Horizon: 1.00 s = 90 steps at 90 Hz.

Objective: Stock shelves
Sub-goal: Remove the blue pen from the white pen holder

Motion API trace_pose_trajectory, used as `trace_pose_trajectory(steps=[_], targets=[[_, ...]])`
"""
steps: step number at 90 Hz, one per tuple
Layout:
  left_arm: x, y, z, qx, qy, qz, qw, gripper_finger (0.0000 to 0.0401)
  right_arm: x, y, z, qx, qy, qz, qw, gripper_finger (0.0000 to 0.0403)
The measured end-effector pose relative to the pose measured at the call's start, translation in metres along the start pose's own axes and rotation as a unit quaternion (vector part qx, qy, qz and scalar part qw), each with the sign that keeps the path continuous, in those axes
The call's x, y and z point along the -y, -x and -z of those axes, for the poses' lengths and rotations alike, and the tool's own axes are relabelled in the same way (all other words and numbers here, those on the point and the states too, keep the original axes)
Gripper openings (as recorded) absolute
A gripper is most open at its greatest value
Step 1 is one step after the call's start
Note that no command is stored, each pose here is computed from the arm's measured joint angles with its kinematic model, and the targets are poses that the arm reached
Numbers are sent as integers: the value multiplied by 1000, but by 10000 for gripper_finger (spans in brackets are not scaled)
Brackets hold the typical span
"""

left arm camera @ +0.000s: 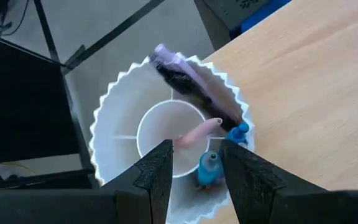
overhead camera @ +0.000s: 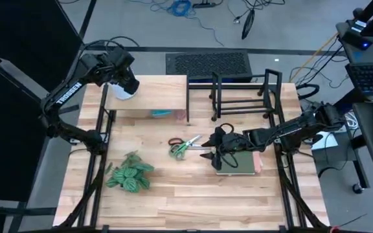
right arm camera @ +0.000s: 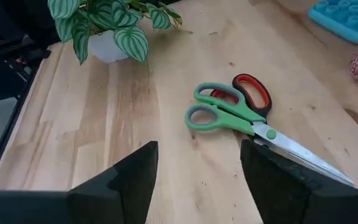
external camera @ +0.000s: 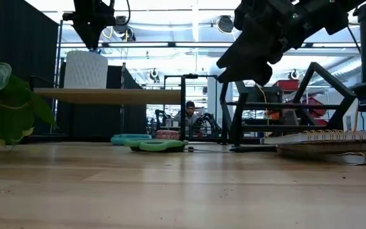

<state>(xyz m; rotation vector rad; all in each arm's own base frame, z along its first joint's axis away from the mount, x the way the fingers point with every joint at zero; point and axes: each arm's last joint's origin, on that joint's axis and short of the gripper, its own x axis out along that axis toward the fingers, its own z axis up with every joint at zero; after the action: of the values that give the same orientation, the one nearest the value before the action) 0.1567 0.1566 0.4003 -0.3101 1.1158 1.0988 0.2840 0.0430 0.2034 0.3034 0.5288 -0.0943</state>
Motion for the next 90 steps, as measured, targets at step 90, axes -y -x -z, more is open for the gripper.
trace_pose_trajectory(steps=[90], targets=[[-12, 44, 9, 75, 1, 37, 996, 125, 0, 0, 0, 1, 14, 2, 1000, 212]])
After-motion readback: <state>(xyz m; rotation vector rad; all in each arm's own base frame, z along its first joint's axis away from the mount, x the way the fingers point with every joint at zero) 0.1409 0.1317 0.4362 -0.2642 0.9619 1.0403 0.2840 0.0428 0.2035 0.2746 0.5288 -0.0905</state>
